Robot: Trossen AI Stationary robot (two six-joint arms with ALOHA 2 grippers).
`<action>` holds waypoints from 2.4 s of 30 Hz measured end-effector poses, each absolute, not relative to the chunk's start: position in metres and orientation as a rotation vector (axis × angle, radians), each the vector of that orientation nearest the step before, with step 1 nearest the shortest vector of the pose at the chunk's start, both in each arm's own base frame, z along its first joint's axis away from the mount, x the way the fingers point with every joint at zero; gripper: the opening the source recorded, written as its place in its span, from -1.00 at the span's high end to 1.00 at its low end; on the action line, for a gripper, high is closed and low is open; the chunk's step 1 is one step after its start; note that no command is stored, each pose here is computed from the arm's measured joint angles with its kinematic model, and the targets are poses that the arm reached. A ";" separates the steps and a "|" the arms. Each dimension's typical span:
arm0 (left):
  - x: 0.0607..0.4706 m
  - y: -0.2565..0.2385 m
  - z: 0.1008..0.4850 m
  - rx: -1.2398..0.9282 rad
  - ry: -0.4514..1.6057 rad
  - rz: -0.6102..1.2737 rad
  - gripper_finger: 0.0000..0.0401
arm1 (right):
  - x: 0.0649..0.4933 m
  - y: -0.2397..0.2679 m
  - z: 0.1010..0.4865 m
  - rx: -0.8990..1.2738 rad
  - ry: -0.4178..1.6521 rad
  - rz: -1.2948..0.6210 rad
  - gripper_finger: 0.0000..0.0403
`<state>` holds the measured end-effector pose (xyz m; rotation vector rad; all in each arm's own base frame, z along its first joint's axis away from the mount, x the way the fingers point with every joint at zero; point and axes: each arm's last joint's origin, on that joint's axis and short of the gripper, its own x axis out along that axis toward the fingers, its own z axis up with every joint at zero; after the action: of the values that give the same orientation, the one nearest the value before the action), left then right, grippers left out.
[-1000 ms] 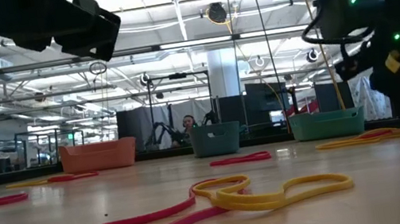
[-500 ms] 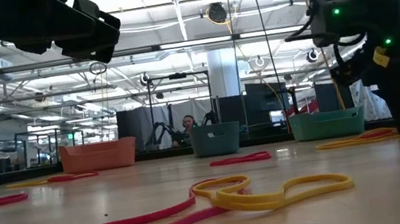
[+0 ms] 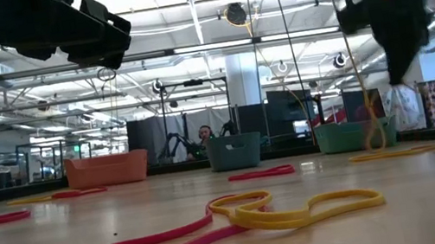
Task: Sort rubber bands into baskets
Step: Put the yellow rubber band into the orange bin
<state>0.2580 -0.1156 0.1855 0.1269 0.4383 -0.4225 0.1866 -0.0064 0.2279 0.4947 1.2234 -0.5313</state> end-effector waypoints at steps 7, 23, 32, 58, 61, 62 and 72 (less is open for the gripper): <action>0.255 -0.114 0.180 0.132 0.464 -0.414 0.36 | 0.199 0.009 0.276 0.426 1.011 -0.460 1.00; 0.256 -0.113 0.170 0.132 0.424 -0.384 0.36 | 0.243 0.044 0.292 0.227 0.626 -0.177 1.00; 0.257 -0.111 0.169 0.142 0.427 -0.334 0.36 | 0.241 0.051 0.271 0.228 0.797 -0.203 1.00; 0.257 -0.111 0.169 0.143 0.427 -0.335 0.36 | 0.215 0.060 0.213 0.406 0.987 -0.311 1.00; 0.257 -0.111 0.169 0.142 0.426 -0.335 0.36 | 0.214 0.061 0.200 0.422 0.987 -0.244 1.00; 0.257 -0.111 0.169 0.142 0.426 -0.335 0.36 | 0.211 0.061 0.195 0.430 1.006 -0.241 1.00; 0.259 -0.109 0.169 0.143 0.422 -0.326 0.36 | 0.192 0.055 0.164 0.502 1.102 -0.373 1.00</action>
<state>0.2587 -0.1087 0.1692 0.1433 0.4217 -0.3258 0.1921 0.0546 0.1642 0.5023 1.1021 -0.3731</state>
